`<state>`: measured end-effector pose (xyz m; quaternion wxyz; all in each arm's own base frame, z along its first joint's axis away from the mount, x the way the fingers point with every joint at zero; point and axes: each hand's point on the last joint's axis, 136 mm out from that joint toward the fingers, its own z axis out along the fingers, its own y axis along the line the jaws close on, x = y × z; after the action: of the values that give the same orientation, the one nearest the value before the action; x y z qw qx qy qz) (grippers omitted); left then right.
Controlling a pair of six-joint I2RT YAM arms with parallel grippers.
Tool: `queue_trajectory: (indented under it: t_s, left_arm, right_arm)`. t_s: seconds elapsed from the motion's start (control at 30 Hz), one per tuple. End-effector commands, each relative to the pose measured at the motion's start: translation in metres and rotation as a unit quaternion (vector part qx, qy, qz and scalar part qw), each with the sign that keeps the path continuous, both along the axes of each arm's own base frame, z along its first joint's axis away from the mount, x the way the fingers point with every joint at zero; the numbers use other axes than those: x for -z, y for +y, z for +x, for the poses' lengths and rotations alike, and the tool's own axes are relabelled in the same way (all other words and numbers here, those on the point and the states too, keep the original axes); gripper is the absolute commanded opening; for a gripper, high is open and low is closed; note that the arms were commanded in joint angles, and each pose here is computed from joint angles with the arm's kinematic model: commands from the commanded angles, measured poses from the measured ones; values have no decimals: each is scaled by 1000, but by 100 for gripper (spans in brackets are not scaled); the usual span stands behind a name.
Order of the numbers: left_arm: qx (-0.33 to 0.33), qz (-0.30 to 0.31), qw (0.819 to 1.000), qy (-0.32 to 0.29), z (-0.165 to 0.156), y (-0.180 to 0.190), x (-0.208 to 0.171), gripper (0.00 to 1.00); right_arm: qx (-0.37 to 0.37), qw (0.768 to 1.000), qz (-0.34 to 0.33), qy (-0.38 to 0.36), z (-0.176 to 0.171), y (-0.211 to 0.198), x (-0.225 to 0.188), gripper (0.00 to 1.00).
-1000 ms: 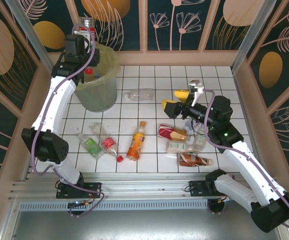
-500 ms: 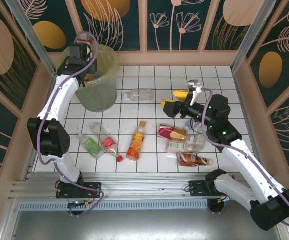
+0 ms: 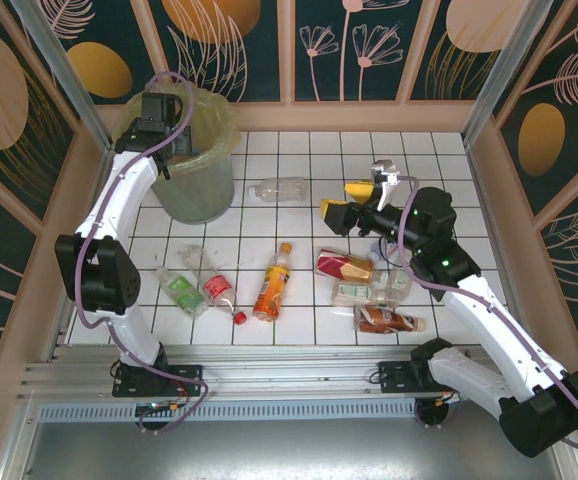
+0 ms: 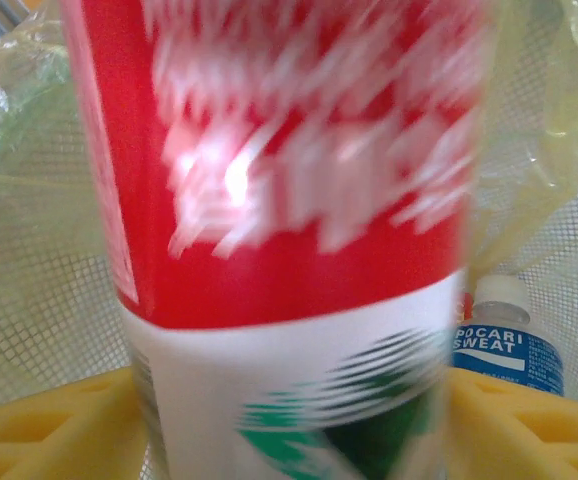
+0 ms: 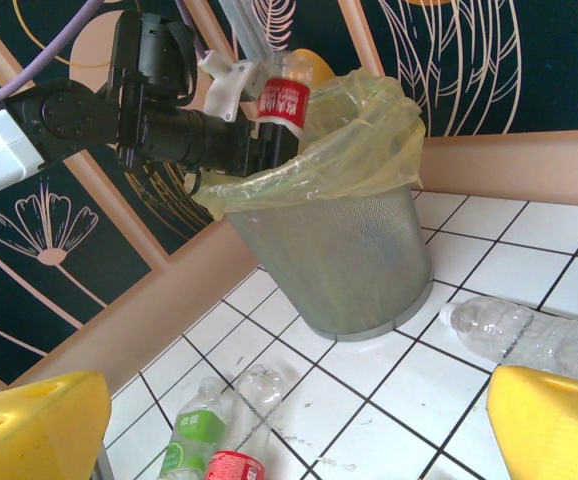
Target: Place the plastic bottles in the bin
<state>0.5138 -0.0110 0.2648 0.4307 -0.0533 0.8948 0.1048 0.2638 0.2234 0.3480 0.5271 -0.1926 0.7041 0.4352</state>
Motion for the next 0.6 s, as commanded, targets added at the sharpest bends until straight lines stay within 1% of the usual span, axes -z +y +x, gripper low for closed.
queue_trajectory:
  t_s: [0.0,0.1,0.33,0.37,0.4,0.57]
  left_arm:
    - [-25,2,1000,9,-5,10,0,75]
    - [-32,-2,999,-2,-8,11,-12,78]
    - [-38,-24,998,-40,-22,12,-47,79]
    - [-35,-30,998,-42,-22,9,-49,80]
    - [-27,-41,997,-60,-28,7,-64,80]
    - [24,-102,988,-117,-48,-14,-98,81]
  right_arm:
    - [3,1000,-2,-15,0,-1,-8,97]
    - [3,1000,-2,-14,1,0,-7,97]
    - [4,1000,-4,-10,3,1,-4,97]
    - [4,1000,-4,-9,3,1,-3,97]
    - [5,1000,-5,-9,3,0,-3,97]
    - [10,1000,-11,-7,5,-1,0,97]
